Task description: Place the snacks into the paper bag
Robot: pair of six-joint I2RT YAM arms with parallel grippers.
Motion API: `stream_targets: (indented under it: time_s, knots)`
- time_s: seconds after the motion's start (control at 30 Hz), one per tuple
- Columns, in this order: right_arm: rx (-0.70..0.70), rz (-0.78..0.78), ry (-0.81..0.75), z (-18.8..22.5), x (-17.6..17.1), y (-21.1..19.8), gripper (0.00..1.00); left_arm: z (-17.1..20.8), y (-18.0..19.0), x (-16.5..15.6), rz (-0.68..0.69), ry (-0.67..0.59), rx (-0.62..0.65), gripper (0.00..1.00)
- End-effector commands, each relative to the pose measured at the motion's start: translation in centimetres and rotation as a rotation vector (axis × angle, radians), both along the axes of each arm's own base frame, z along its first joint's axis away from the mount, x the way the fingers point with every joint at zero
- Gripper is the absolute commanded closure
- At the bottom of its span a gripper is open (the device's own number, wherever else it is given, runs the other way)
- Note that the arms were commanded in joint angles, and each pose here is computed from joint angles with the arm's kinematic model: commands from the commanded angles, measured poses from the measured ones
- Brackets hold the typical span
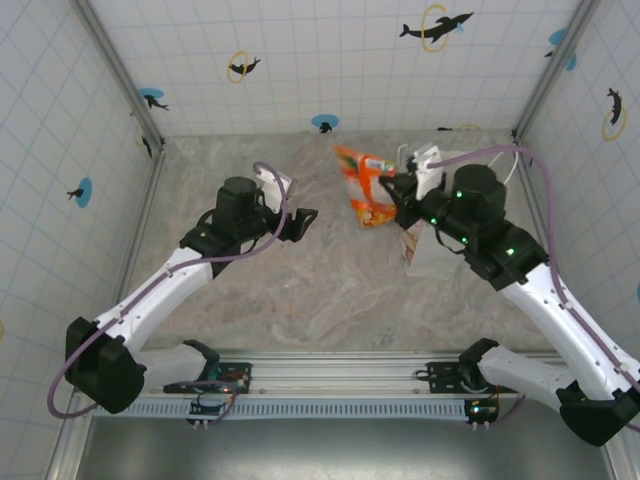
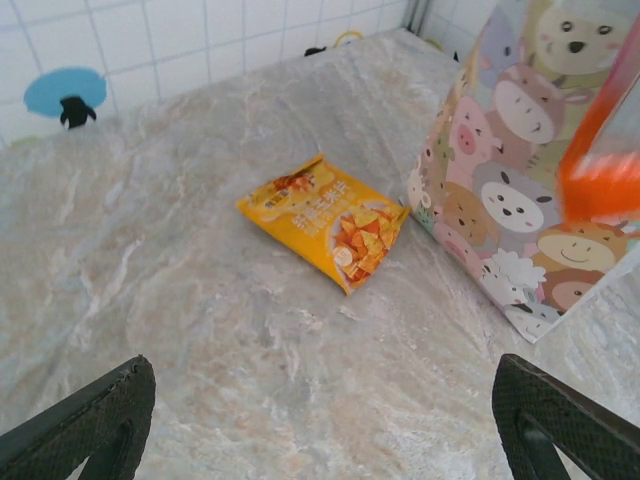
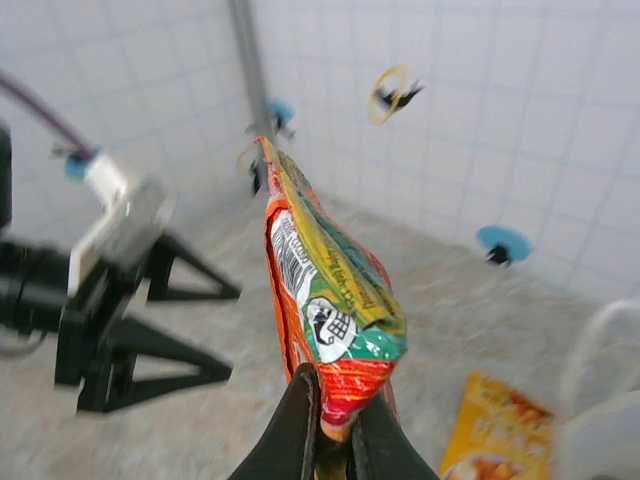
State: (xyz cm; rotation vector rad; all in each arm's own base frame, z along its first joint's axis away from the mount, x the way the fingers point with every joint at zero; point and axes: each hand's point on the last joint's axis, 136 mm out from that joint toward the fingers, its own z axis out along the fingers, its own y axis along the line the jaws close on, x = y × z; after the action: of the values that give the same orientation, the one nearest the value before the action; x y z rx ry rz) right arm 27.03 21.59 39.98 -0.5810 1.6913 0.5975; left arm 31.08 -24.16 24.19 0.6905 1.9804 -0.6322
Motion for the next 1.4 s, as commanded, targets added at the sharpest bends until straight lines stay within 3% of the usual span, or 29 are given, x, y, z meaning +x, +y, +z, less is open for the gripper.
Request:
stream_targets:
  time_s: [0.0,0.2,0.47,0.73,1.0,1.17,1.37]
  knots:
    - [0.157,-0.123,-0.152,7.1,0.6,-3.5,1.0,0.2,-0.6,0.9,0.047,0.03,-0.047,0.11]
    - [0.195,-0.284,-0.191,8.9,2.8,-8.3,1.0,-1.1,-2.1,0.6,-0.011,0.048,-0.019,0.11]
    - [0.166,-0.518,-0.023,4.3,5.7,-14.0,1.0,-0.9,-4.2,0.8,-0.069,0.038,-0.018,0.11]
    - [0.314,-0.365,-0.095,7.3,4.3,-13.3,1.0,-1.1,-5.2,0.7,-0.111,0.039,-0.022,0.12]
    - [0.254,-0.528,-0.09,9.8,5.2,-17.2,1.0,-0.9,-6.3,0.6,-0.155,0.037,-0.035,0.16]
    - [0.256,-0.586,0.005,7.0,5.4,-18.7,1.0,-0.6,-6.5,1.6,-0.107,0.057,-0.066,0.16]
    - [0.251,-0.491,0.275,1.2,5.8,-16.6,1.0,-1.2,-7.0,3.1,-0.034,0.134,-0.108,0.16]
